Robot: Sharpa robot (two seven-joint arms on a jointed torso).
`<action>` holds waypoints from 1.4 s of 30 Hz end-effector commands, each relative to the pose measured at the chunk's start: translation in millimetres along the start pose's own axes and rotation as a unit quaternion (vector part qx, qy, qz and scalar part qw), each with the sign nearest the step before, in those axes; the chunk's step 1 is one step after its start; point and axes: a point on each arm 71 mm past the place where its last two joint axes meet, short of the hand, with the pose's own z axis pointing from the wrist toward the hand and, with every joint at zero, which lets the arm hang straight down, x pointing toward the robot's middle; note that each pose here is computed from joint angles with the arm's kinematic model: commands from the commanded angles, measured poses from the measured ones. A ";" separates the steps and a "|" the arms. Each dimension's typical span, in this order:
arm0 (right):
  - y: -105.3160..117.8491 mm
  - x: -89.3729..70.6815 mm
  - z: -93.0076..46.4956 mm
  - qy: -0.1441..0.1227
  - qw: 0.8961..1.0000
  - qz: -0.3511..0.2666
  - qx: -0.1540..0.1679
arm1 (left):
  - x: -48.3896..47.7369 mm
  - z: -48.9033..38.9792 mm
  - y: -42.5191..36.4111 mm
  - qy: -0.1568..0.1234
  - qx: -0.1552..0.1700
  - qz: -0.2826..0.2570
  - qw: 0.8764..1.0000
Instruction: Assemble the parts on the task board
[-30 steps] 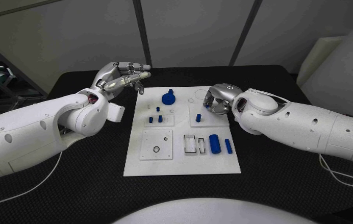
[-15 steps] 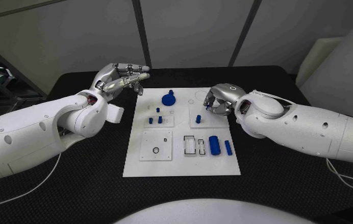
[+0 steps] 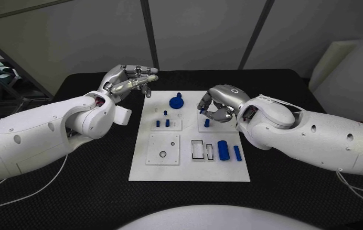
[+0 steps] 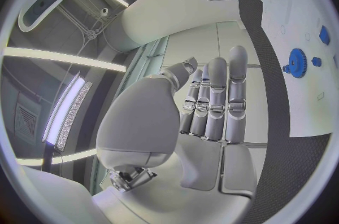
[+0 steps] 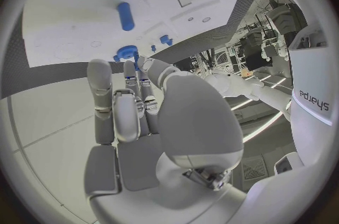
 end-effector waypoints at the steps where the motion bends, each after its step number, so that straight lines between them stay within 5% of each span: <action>1: 16.6 -0.2 5.3 -0.009 1.000 0.019 -0.023 | 1.9 2.3 0.2 0.006 0.001 -0.005 1.000; 9: 51.6 23.6 24.7 0.018 0.997 0.041 -0.066 | 6.8 9.6 3.2 0.005 0.002 -0.006 1.000; 20: 75.0 65.7 29.5 0.069 0.992 0.056 -0.090 | 13.3 13.6 3.5 0.010 0.004 -0.009 1.000; 42: 78.2 76.4 27.0 0.115 0.989 0.038 -0.089 | 11.7 13.2 2.6 0.007 0.005 -0.007 1.000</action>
